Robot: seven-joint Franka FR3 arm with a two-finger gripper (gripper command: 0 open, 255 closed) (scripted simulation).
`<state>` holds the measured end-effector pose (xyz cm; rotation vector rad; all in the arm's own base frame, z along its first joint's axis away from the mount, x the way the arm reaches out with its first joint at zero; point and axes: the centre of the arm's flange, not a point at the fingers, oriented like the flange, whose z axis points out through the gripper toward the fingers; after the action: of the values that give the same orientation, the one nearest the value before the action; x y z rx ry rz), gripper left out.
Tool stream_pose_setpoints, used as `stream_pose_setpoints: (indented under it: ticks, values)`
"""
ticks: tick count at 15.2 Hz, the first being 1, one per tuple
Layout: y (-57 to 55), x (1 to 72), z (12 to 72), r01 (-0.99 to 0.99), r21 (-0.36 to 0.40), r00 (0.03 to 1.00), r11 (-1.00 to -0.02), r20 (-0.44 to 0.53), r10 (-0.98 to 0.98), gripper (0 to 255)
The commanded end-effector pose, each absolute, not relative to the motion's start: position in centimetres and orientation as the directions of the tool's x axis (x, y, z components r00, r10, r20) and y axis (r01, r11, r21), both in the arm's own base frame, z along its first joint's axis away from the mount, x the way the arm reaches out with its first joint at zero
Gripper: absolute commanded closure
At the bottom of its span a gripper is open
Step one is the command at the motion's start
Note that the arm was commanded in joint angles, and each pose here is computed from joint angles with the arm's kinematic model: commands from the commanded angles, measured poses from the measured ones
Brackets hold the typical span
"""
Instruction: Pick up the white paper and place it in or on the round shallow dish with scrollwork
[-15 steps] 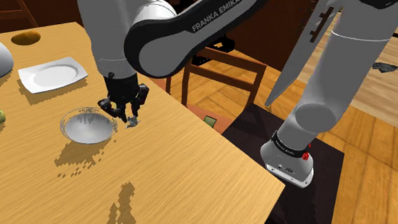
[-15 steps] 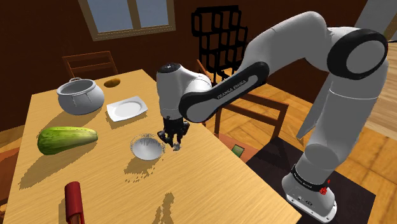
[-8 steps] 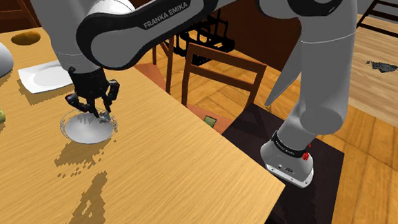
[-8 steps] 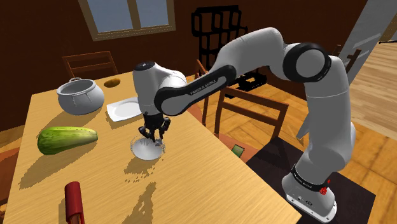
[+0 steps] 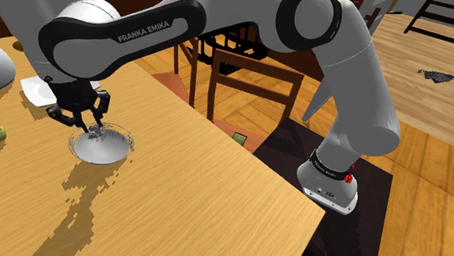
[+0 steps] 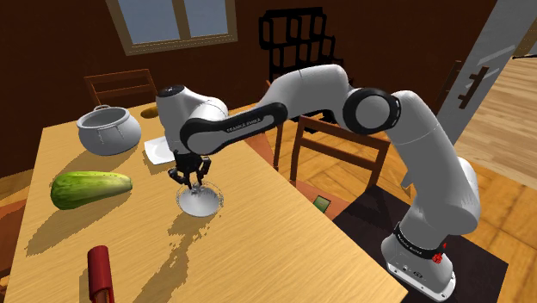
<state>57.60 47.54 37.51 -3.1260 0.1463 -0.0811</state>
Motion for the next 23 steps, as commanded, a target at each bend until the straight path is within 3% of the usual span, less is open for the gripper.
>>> stream_pose_setpoints:
  ticks: [1, 15, 16, 21, 23]
  values:
    - [47.7, 57.8, 36.5, -0.093, -0.013, 0.994, -0.996, 0.052, -0.094, 255]
    - [47.7, 57.8, 33.0, -0.093, -0.013, 0.994, -0.996, 0.052, -0.094, 255]
    - [47.7, 57.8, 33.0, -0.093, -0.013, 0.994, -0.996, 0.052, -0.094, 0]
    - [47.7, 57.8, 33.0, -0.093, -0.013, 0.994, -0.996, 0.052, -0.094, 0]
    - [47.7, 57.7, 35.7, -0.093, -0.013, 0.994, -0.996, 0.052, -0.094, 0]
